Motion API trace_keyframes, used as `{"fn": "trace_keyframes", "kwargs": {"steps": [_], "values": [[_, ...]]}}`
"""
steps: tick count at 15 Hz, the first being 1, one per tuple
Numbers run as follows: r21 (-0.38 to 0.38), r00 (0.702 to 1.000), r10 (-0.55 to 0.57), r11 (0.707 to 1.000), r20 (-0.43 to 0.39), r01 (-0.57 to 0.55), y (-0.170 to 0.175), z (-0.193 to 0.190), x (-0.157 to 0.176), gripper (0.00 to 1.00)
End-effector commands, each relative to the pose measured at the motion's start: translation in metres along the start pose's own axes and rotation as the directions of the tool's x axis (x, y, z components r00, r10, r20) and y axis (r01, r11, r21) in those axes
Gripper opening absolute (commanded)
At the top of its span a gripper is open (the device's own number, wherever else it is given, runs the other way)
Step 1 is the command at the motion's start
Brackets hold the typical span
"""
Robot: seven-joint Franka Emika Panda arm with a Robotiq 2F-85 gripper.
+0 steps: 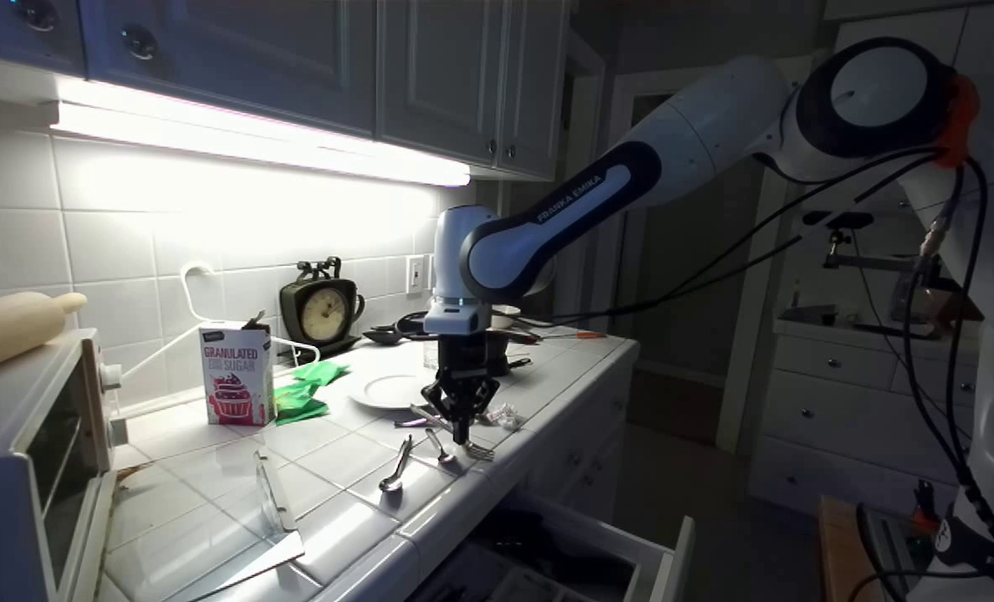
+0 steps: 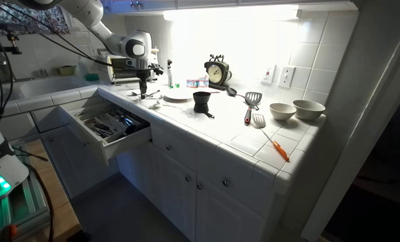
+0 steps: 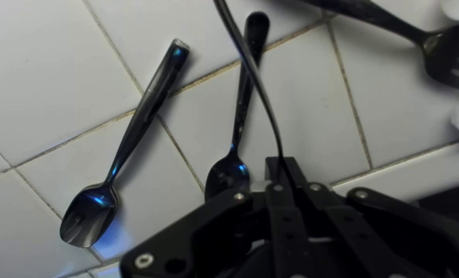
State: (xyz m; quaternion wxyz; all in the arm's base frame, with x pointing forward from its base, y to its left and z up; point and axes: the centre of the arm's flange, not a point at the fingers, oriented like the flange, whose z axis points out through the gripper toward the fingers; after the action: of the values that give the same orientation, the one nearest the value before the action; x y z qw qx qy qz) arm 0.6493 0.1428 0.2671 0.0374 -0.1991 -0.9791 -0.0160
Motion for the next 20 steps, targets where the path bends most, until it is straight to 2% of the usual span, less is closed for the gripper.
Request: {"fn": "trace_keyframes", "kwargs": {"steps": [1,11,15,20], "values": [[0.042,0.996,-0.086,0.995,-0.007,0.086,0.005,0.005,-0.004,0.01],[0.124,0.971,-0.235,0.966,0.036,0.229,0.012,0.010,-0.013,0.01],[0.157,0.963,-0.245,0.961,0.112,0.226,0.012,0.012,-0.012,0.01],[0.206,0.926,-0.299,0.945,0.228,0.254,0.018,0.013,-0.011,0.01]]}}
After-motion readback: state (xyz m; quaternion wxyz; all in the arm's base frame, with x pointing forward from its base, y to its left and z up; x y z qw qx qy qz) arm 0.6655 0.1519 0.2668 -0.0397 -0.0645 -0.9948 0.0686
